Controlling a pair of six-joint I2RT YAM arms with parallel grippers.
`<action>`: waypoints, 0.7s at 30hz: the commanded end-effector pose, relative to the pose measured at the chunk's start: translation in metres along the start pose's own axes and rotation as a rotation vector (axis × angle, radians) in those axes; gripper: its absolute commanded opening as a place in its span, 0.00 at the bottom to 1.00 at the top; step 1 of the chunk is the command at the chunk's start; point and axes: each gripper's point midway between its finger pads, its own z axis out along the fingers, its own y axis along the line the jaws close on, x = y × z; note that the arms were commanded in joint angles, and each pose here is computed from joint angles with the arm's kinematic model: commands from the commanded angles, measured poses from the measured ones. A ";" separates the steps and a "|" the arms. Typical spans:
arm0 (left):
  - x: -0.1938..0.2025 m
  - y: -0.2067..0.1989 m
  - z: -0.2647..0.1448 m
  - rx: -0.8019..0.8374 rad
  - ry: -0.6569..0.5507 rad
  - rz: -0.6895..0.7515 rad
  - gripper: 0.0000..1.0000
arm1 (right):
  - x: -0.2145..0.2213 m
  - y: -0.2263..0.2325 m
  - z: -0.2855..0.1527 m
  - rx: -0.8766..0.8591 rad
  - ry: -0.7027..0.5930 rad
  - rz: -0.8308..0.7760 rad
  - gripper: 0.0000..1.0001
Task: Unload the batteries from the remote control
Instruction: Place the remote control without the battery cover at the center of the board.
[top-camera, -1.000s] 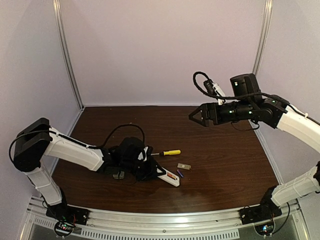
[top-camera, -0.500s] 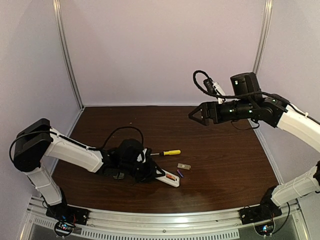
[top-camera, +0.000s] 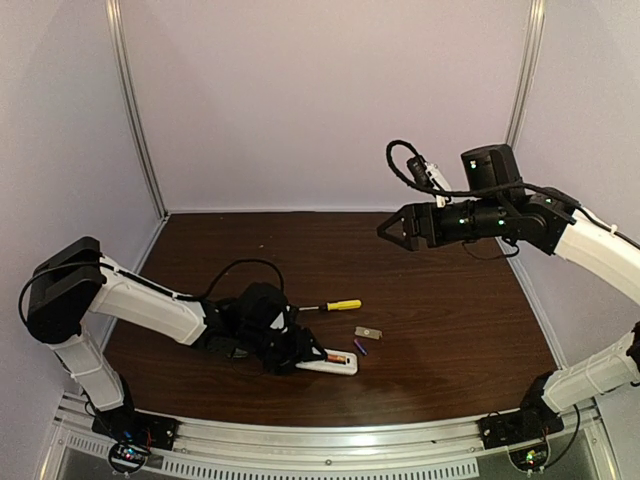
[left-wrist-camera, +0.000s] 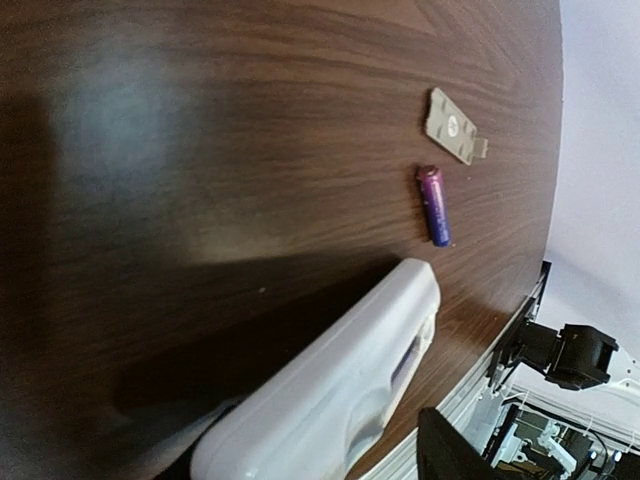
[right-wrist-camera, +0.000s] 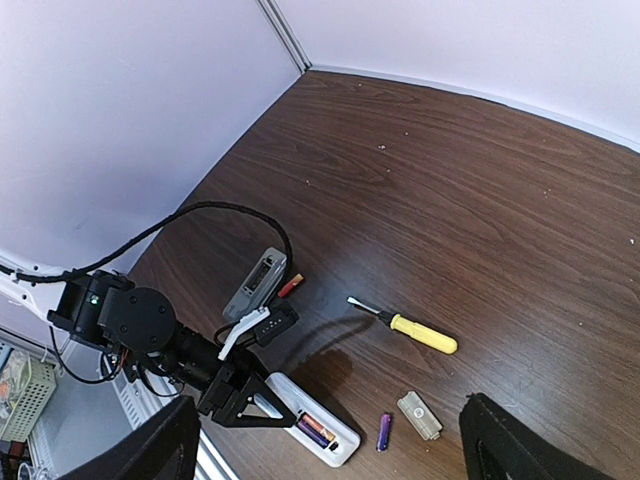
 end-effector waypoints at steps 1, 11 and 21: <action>0.001 0.001 -0.007 -0.037 0.005 0.028 0.63 | -0.008 0.002 -0.004 -0.004 -0.020 -0.028 0.92; 0.005 0.018 -0.016 -0.171 0.035 0.054 0.77 | 0.004 -0.003 -0.007 0.007 -0.017 -0.039 0.92; 0.003 0.017 -0.027 -0.251 0.046 0.085 0.97 | 0.021 -0.008 -0.011 0.015 0.001 -0.030 0.93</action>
